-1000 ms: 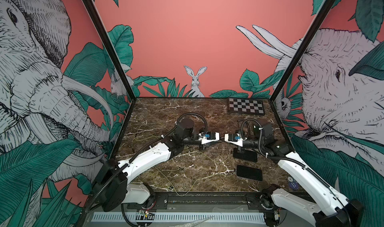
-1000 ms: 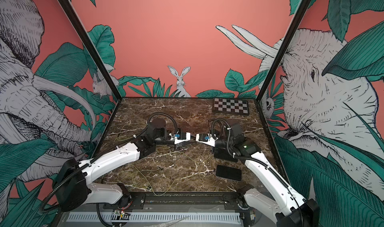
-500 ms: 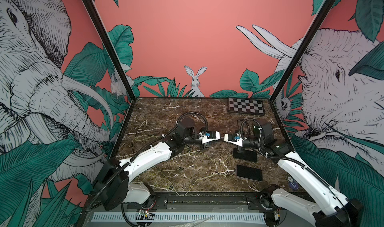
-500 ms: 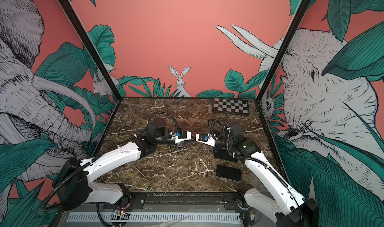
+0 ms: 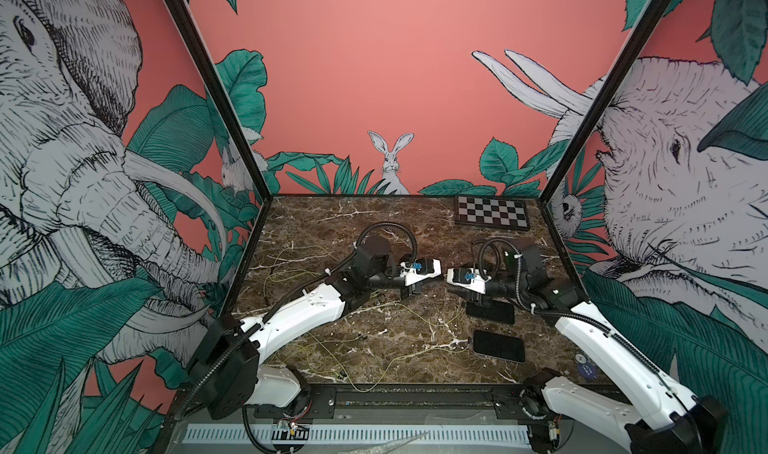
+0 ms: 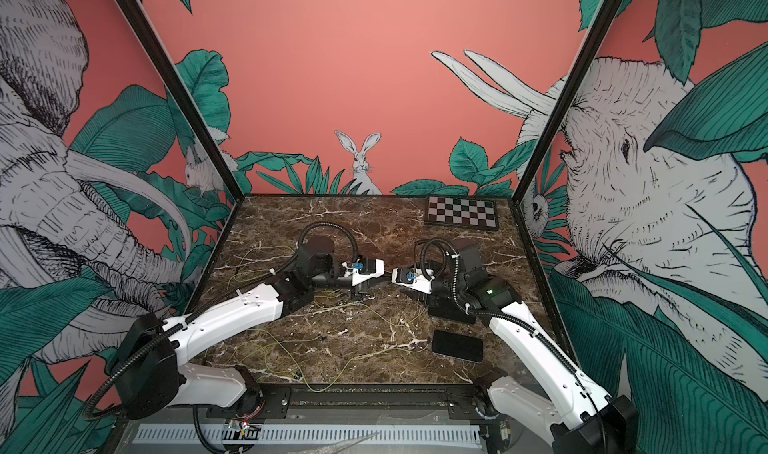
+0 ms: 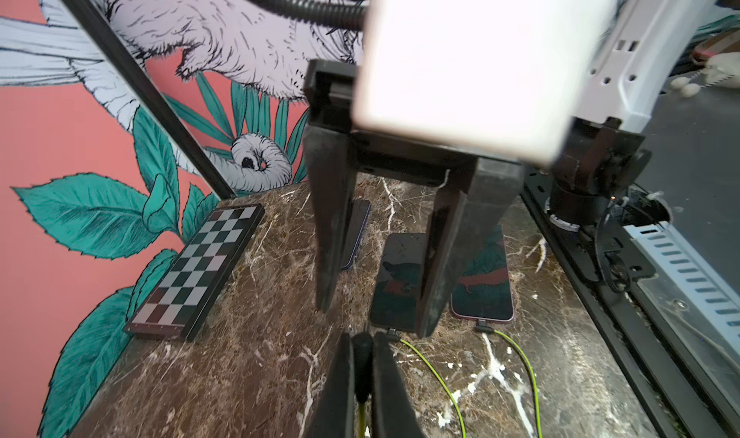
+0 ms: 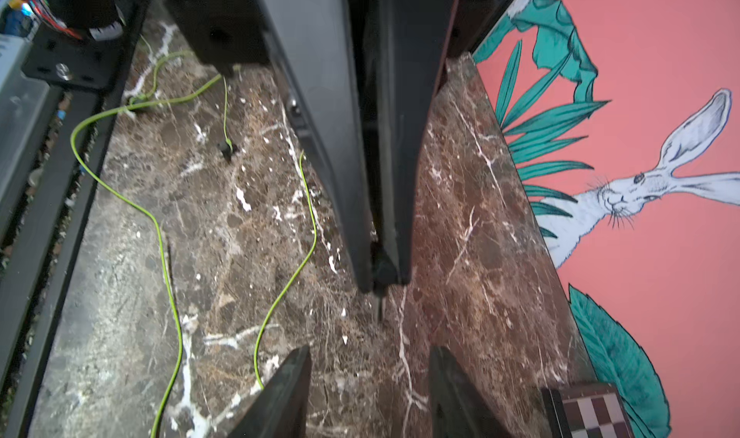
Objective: Plug wired earphones into phones
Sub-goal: Pick up the wired earphone from the center of the board, then pick up the phone at the center of the board.
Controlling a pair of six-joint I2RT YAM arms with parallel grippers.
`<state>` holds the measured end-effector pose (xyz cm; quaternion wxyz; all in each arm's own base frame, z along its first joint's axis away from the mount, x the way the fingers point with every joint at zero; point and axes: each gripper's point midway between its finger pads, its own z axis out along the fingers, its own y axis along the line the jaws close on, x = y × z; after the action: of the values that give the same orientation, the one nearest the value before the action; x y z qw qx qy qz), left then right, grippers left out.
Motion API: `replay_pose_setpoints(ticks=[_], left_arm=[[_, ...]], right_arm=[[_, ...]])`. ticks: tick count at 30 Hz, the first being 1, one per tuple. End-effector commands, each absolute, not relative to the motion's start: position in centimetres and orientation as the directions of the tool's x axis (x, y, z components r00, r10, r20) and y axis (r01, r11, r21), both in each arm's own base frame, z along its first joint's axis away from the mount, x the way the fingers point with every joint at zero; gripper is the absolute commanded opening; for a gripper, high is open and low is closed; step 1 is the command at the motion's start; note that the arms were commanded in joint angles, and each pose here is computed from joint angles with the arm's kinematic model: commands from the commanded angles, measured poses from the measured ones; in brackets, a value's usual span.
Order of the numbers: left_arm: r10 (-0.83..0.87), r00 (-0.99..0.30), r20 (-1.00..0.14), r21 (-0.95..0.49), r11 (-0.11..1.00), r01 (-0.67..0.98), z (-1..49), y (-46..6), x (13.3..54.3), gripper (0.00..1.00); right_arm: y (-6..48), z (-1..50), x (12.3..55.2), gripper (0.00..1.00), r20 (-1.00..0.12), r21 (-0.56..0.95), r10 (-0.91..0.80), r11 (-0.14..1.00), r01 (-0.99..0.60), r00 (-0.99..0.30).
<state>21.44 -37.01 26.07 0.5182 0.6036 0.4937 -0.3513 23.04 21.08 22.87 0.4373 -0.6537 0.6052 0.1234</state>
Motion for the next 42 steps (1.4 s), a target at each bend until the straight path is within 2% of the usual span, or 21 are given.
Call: replay_pose_setpoints(ticks=[1,3,5,8,12,19,23,27,42], left_arm=[[0.227,0.074,-0.971,0.112,0.161,0.981,25.0,-35.8,24.9,0.00],[0.194,-0.066,-0.979,-0.016,0.248,0.969,24.9,-34.7,27.5,0.00],[0.167,-0.165,-0.972,-0.111,0.290,0.951,24.8,-33.9,29.3,0.00],[0.145,-0.221,-0.965,-0.167,0.311,0.935,24.6,-33.0,30.2,0.00],[0.159,-0.227,-0.961,-0.167,0.320,0.933,24.7,-32.5,30.1,0.00],[0.177,-0.212,-0.961,-0.153,0.300,0.942,25.3,-32.3,29.4,0.00],[0.164,-0.222,-0.961,-0.172,0.274,0.946,25.9,-32.5,28.9,0.00],[0.148,-0.235,-0.961,-0.192,0.256,0.947,26.4,-32.7,28.7,0.00],[0.161,-0.182,-0.970,-0.137,0.255,0.957,27.2,-32.3,28.3,0.00]], right_arm=[[17.7,19.7,23.8,0.55,-0.504,-0.408,-0.852,0.094,-0.908,0.138],[15.9,18.3,24.5,0.57,-0.407,-0.382,-0.910,0.095,-0.919,0.076],[14.4,17.1,25.4,0.60,-0.345,-0.340,-0.939,0.118,-0.933,0.007],[11.7,15.1,27.0,0.65,-0.270,-0.270,-0.957,0.176,-0.947,-0.101],[8.5,12.7,28.6,0.78,-0.165,-0.212,-0.970,0.210,-0.954,-0.177],[4.7,9.2,31.2,0.91,-0.062,-0.129,-0.971,0.236,-0.963,-0.230],[2.5,8.2,33.0,0.94,-0.026,-0.101,-0.968,0.249,-0.963,-0.248],[-0.1,7.3,34.0,0.97,0.063,-0.075,-0.971,0.226,-0.971,-0.231],[-2.0,4.3,34.5,0.99,0.075,0.056,-0.963,0.263,-0.963,-0.259]])
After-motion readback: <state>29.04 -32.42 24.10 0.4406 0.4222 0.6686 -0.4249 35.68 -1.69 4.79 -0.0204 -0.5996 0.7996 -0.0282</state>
